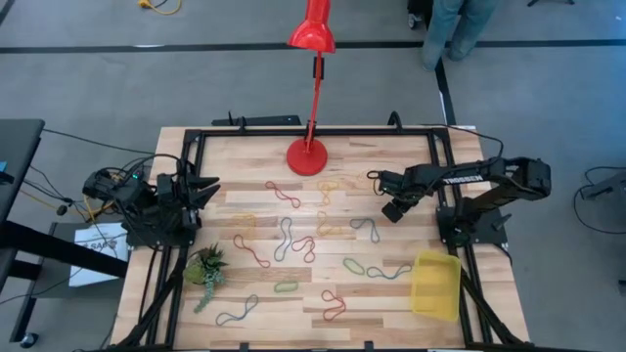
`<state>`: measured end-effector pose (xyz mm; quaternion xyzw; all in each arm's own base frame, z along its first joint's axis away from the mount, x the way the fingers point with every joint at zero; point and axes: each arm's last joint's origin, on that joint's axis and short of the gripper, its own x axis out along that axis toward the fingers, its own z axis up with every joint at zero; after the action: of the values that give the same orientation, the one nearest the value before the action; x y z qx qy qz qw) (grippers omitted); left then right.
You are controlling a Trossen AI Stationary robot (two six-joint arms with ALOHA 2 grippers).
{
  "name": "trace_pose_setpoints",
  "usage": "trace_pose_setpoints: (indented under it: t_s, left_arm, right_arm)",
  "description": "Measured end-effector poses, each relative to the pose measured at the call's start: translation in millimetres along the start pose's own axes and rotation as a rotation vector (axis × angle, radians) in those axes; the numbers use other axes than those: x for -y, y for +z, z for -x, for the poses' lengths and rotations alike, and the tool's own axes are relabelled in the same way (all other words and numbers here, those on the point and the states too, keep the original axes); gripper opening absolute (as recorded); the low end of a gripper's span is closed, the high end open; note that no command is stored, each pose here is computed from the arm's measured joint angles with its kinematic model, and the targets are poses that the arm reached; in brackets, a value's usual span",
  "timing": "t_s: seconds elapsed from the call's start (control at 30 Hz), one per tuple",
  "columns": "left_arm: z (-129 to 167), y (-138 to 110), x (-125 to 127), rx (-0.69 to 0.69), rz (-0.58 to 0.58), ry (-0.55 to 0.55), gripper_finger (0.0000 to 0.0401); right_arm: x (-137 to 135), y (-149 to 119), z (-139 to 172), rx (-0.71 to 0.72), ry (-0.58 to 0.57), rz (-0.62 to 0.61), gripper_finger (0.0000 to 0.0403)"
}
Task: Pick and place rubber bands into bin
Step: Put the blue rubber band into the container
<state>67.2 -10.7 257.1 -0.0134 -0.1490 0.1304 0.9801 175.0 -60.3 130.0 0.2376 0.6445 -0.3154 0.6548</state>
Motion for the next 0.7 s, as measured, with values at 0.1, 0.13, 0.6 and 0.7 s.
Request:
trace_pose_setpoints:
  t_s: [0.1, 0.13, 0.6, 0.7]
  left_arm:
    - [0.0, 0.0, 0.0, 0.0, 0.0, 0.0, 0.0082]
    - [0.0, 0.0, 0.0, 0.0, 0.0, 0.0, 0.0082]
    - [0.0, 0.1, 0.0, 0.001, 0.001, 0.0, 0.0082]
    - [0.0, 0.3, 0.0, 0.002, 0.002, 0.0, 0.0082]
  right_arm:
    - [0.3, -0.4, -1.9, 0.012, -0.003, -0.001, 0.0081]
    - [0.3, 0.0, -1.8, 0.02, -0.011, -0.001, 0.0081]
    - [-21.1, -6.0, 6.2, 0.08, -0.052, -0.118, 0.0008]
    - [-41.8, -8.0, 25.0, 0.08, 0.001, -0.092, 0.0003]
